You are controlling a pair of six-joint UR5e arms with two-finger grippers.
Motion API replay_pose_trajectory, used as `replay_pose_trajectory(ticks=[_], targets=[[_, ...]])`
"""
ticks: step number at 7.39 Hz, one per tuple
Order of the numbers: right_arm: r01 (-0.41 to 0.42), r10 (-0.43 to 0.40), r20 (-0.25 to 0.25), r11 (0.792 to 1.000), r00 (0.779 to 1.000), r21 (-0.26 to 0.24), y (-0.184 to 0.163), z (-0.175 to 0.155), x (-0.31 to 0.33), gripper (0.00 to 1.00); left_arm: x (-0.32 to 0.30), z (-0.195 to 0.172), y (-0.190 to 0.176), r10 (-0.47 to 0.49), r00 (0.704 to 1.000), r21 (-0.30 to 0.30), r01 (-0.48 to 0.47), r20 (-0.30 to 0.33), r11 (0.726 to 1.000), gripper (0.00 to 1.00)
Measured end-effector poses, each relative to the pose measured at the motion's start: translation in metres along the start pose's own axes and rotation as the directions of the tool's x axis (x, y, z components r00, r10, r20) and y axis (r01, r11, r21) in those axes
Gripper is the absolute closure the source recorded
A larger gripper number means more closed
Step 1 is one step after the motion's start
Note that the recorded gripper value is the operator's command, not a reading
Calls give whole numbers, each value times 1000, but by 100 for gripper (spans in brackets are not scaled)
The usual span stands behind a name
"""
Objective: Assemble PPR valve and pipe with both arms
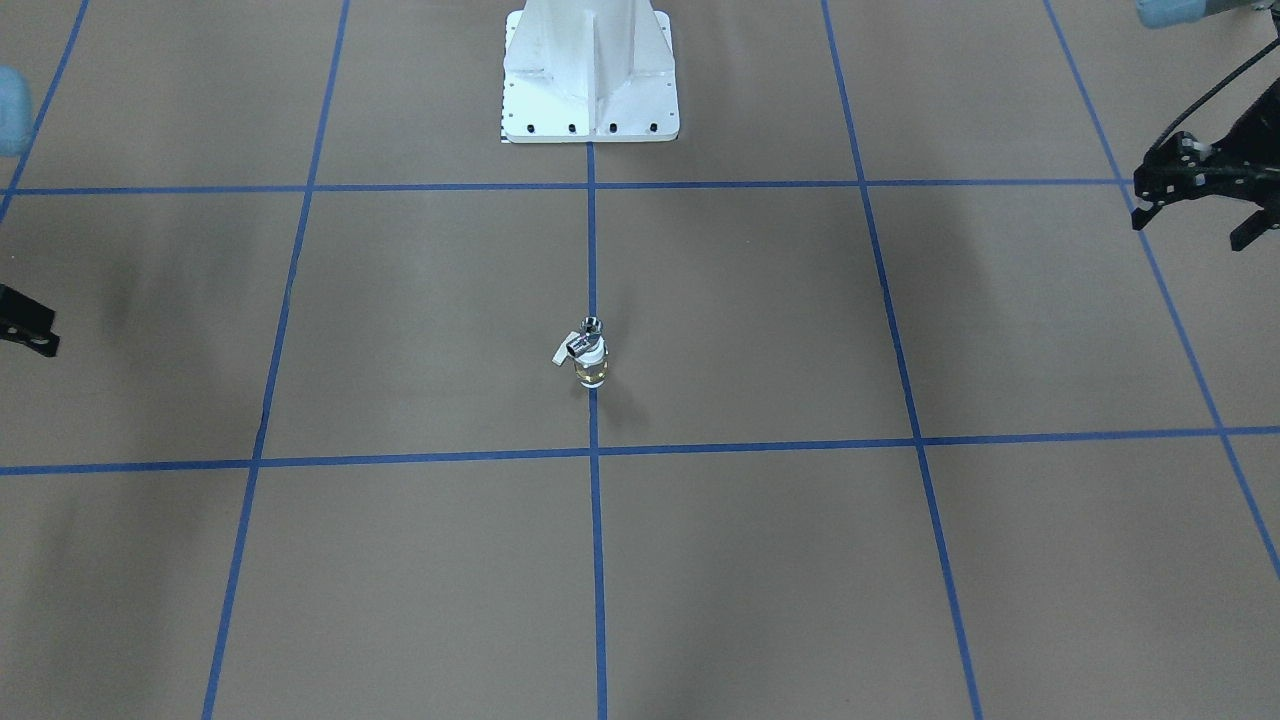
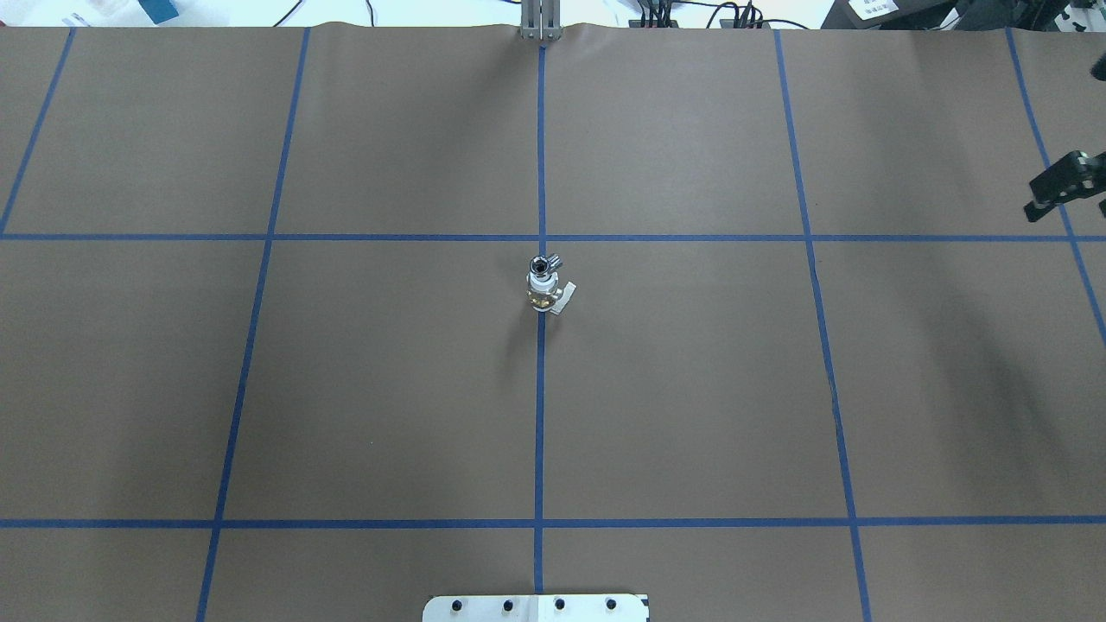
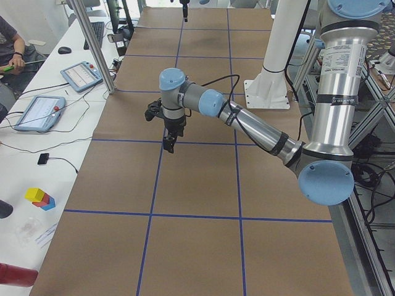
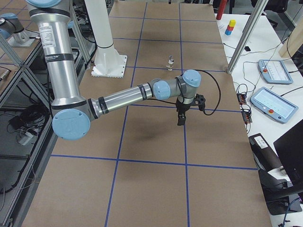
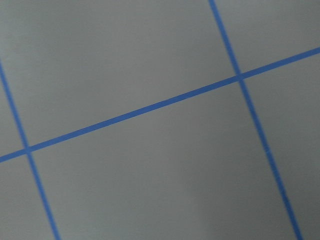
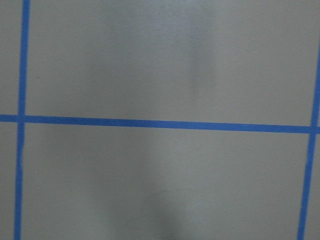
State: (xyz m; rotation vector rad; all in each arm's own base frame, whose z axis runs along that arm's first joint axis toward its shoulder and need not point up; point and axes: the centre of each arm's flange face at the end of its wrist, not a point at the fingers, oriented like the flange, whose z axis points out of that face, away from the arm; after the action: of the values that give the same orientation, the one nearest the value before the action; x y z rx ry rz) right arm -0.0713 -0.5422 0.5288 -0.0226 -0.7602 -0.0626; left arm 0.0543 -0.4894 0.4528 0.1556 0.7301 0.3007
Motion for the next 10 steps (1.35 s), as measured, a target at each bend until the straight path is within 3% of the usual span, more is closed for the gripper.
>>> replay_pose_trajectory(ticks=[3, 5, 10], targets=[[7, -7, 19, 1000, 1000, -1, 23, -5, 66, 1, -84, 28, 21, -17, 994, -46, 12, -111, 999, 1], [-7, 7, 17, 1000, 1000, -14, 30, 1, 79, 1, -96, 30, 26, -21, 992, -48, 15, -122, 999, 1], [-32, 32, 19, 999, 999, -2, 37, -5, 94, 1, -99, 24, 27, -159, 980, -50, 154, -116, 987, 0]])
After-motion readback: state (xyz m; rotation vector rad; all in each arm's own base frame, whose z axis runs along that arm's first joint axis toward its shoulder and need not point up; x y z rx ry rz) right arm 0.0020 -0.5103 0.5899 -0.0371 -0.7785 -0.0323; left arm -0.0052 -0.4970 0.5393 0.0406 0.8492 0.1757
